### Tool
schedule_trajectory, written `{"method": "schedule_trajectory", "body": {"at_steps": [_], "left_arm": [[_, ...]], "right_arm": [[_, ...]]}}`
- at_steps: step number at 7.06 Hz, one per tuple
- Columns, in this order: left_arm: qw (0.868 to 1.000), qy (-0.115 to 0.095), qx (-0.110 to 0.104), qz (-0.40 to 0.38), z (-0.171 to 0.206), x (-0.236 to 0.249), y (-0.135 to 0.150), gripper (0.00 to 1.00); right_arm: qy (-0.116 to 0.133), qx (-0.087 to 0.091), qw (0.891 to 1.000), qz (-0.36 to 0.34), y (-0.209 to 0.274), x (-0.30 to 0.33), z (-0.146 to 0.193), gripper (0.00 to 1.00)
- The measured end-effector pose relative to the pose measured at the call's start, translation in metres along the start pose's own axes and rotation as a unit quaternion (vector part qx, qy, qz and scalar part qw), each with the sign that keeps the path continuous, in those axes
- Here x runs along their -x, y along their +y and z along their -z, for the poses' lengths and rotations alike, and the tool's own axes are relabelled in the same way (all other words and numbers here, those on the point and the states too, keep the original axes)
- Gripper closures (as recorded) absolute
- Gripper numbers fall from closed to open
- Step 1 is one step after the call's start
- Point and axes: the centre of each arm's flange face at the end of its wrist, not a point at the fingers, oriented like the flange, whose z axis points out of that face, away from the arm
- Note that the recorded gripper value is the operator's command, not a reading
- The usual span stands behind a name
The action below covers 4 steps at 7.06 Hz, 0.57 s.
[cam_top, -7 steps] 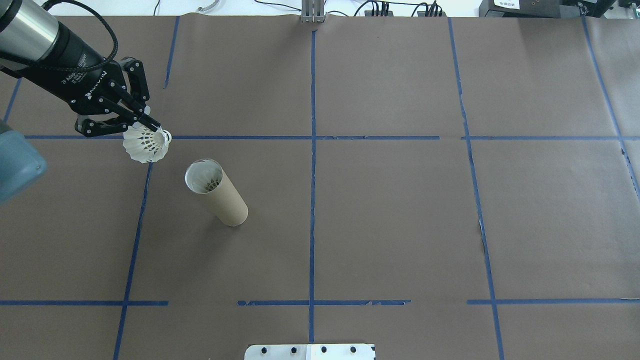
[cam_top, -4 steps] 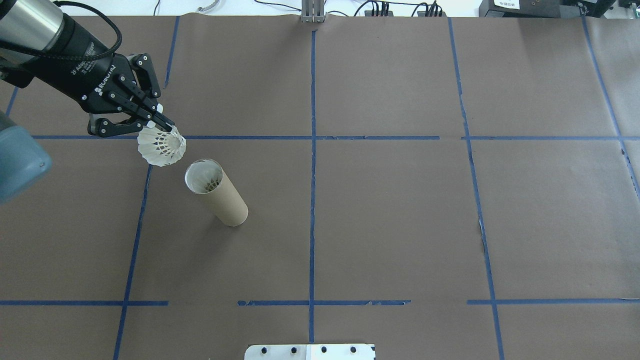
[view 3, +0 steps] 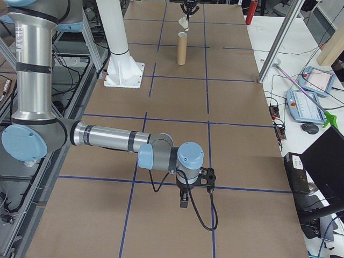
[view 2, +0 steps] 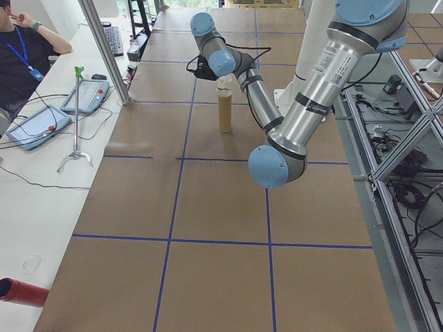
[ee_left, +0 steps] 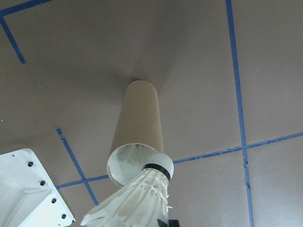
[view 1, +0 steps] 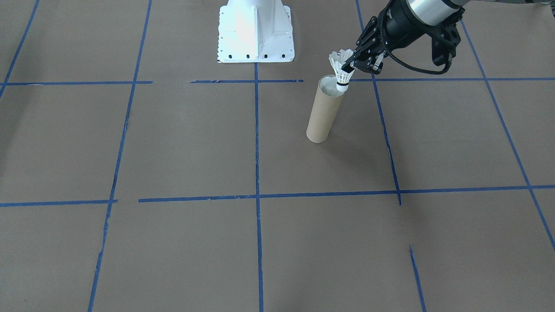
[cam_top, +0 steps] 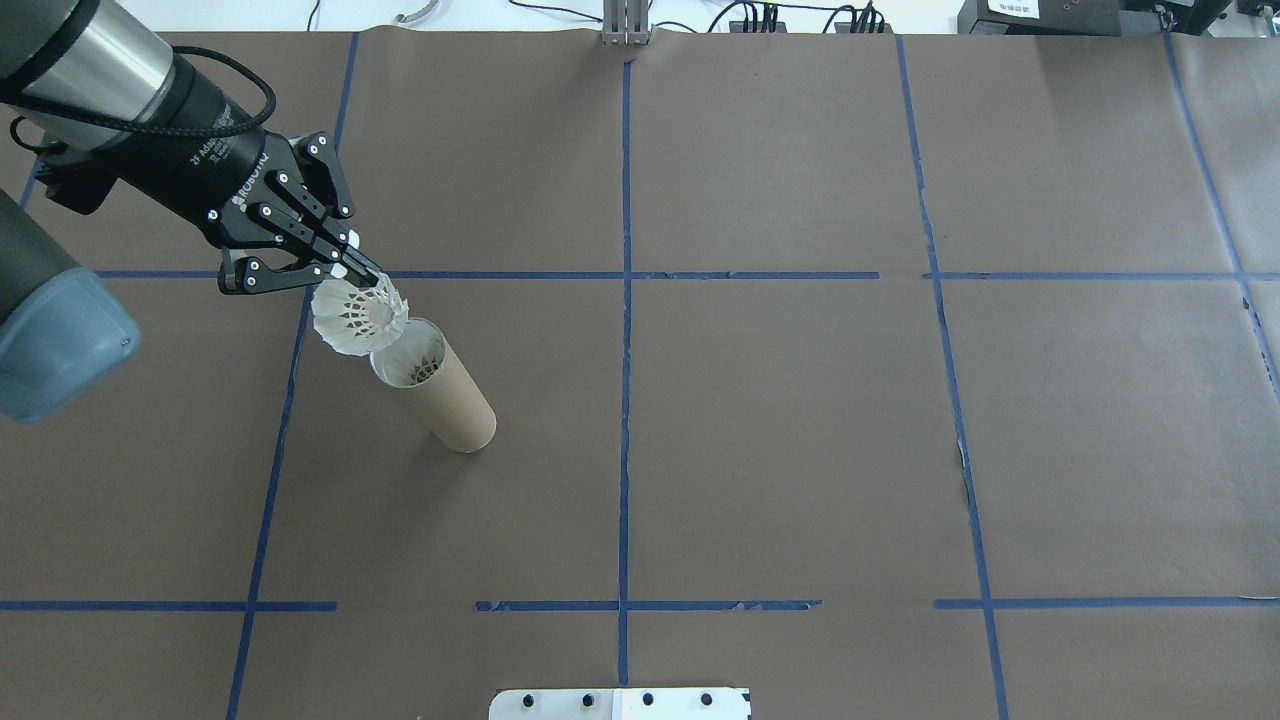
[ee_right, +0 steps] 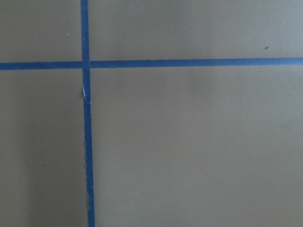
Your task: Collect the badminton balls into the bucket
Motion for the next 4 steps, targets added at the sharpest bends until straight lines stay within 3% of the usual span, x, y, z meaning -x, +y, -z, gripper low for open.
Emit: {"method": "schedule_trajectory", "body": {"at_steps": [4], "left_arm": [[1.0, -0.01, 0.01, 0.019, -0.016, -0.005, -0.009, 1.0]], "right_arm": [[0.0, 0.0, 1.0, 0.0, 0.0, 0.0, 0.0, 0.0]]}}
